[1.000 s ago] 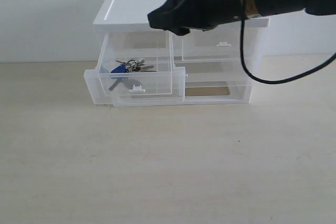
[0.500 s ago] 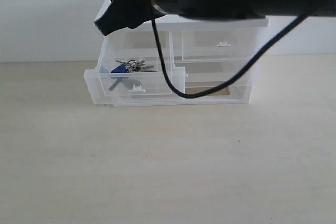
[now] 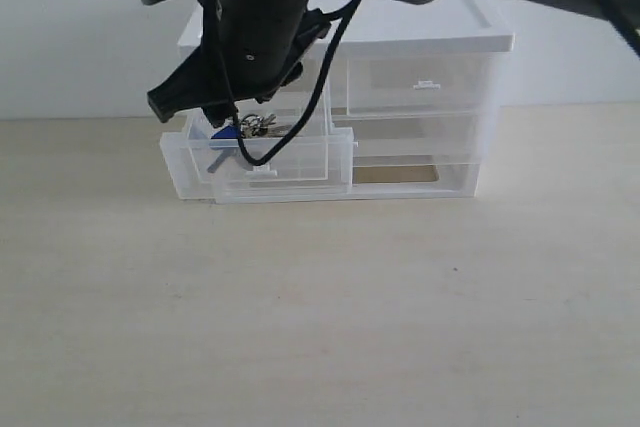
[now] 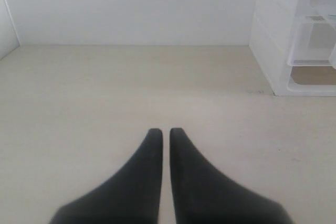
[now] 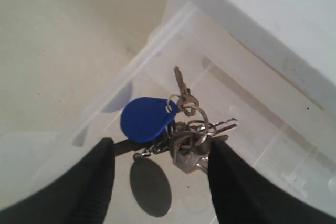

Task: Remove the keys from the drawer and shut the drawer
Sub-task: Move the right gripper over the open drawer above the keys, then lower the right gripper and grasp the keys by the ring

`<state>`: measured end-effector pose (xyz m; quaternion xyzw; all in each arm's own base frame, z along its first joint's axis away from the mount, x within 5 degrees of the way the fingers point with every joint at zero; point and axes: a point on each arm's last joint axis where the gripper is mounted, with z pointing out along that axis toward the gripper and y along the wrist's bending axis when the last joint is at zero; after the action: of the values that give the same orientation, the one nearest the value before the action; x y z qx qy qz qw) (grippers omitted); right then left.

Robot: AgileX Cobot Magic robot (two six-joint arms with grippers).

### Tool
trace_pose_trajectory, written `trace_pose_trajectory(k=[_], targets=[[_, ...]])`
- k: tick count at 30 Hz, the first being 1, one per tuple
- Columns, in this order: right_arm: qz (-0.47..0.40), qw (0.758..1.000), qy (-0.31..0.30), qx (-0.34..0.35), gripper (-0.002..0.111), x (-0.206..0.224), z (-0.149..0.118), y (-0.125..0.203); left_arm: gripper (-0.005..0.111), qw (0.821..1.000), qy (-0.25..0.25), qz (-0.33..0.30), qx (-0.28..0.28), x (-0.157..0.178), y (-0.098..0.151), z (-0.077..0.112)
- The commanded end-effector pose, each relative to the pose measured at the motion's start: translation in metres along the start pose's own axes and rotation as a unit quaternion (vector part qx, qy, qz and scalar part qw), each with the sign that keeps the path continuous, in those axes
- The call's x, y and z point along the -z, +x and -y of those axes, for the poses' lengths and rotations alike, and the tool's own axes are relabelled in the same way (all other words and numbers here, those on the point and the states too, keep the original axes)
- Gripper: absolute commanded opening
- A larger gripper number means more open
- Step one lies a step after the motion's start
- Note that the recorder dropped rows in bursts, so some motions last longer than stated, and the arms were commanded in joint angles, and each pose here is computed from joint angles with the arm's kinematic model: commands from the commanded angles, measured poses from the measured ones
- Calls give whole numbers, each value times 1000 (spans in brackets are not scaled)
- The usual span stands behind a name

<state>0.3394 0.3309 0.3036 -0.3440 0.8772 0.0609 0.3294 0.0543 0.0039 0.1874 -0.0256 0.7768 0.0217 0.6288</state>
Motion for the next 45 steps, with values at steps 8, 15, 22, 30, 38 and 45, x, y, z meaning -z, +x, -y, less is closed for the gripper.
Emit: trace_pose_trajectory(k=[8, 15, 22, 30, 38, 45], targets=[[-19, 999, -24, -15, 49, -32, 15, 7, 4, 1000, -2, -2, 7, 0, 1, 0], [-24, 999, -20, -9, 49, -39, 15, 10, 4, 1000, -2, -2, 7, 0, 1, 0], [-48, 998, -7, -36, 49, -46, 39, 17, 4, 1000, -2, -2, 7, 0, 1, 0], [-42, 997, -48, -36, 49, -52, 34, 17, 4, 1000, -2, -2, 7, 0, 1, 0], [-40, 997, -60, -17, 36, -52, 32, 17, 4, 1000, -2, -2, 7, 0, 1, 0], [-31, 998, -42, 21, 0, -53, 36, 15, 4, 1000, -2, -2, 7, 0, 1, 0]])
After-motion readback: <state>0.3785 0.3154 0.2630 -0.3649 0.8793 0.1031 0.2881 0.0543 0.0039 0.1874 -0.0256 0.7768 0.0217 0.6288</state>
